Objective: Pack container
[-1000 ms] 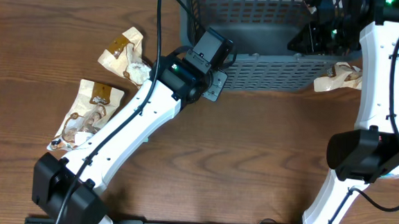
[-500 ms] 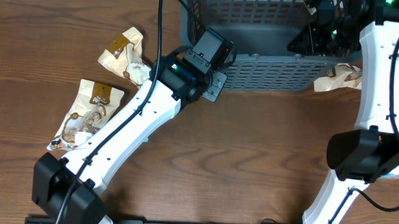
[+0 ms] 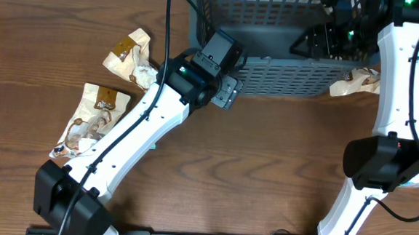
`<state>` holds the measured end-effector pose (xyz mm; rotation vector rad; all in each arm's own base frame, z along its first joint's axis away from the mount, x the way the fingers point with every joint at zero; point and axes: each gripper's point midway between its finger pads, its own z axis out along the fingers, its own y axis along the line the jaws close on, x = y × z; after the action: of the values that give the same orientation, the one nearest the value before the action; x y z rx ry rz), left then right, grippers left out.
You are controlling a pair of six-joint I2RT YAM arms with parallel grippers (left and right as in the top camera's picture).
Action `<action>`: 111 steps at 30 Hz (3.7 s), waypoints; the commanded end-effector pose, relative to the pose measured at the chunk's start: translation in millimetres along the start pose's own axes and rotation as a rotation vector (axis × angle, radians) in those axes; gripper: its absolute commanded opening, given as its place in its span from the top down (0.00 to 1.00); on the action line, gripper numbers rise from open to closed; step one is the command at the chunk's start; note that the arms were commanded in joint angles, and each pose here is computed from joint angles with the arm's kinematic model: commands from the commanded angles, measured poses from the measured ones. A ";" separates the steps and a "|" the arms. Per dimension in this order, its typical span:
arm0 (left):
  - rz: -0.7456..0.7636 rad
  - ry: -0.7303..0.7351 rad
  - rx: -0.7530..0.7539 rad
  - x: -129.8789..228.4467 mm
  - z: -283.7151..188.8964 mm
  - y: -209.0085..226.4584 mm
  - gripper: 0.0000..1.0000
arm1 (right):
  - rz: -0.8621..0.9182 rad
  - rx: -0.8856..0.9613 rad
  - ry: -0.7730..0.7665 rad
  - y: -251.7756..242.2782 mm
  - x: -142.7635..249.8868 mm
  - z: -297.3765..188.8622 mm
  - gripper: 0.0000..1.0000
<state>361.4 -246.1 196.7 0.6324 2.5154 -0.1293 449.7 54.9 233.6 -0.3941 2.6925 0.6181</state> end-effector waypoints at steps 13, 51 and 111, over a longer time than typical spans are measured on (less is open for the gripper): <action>0.011 0.014 -0.017 7.2 -13.6 7.0 0.01 | -0.085 0.001 -0.263 47.6 -48.7 -81.2 0.01; -0.117 -0.346 -0.587 93.4 -280.4 141.8 0.01 | 1.069 0.875 -0.385 -137.4 165.6 -264.2 0.01; -0.020 -0.076 -0.682 100.1 -233.1 144.7 0.01 | 0.462 0.653 0.282 -304.2 269.7 -22.1 0.04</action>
<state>242.1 -30.2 345.8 0.3158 2.2857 0.6309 310.3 -263.7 39.0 0.4192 3.0082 -0.1601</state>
